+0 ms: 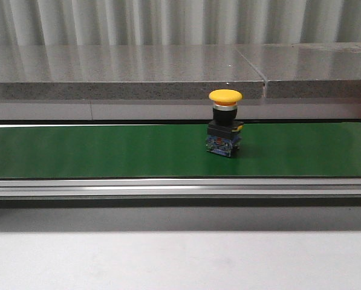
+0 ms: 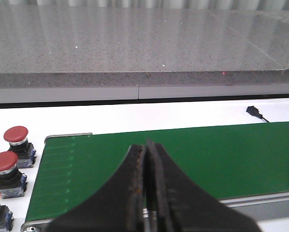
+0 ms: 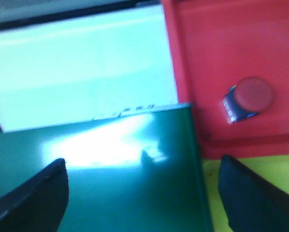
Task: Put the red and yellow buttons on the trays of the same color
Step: 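Lower the red button onto the red tray and open the right gripper, then grasp the yellow button at the belt's end with the right gripper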
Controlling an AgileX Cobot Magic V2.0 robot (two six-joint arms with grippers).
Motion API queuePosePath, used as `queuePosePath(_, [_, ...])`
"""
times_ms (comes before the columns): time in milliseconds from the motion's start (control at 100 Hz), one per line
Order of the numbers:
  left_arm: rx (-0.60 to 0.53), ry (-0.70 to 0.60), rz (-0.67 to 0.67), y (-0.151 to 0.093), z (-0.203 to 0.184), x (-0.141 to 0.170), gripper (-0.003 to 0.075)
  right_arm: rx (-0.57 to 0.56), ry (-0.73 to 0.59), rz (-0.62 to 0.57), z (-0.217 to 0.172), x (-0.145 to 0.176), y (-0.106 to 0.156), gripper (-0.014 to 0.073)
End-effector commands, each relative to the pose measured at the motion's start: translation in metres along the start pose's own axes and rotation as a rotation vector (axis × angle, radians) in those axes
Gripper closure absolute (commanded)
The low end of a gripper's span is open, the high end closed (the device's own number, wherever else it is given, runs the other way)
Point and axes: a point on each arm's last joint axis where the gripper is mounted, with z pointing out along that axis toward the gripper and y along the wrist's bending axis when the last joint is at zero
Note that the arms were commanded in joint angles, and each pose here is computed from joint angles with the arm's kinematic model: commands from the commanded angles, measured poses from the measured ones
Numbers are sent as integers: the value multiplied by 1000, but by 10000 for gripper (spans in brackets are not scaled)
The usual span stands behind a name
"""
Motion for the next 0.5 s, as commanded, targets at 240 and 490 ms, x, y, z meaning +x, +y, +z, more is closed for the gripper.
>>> queuePosePath(240, [12, -97, -9, -1, -2, -15, 740, -163, 122, -293, -8, 48, 71, -30])
queuePosePath(490, [12, -97, -9, -1, -2, -15, 740, -250, 164, -471, 16, 67, 115, -30])
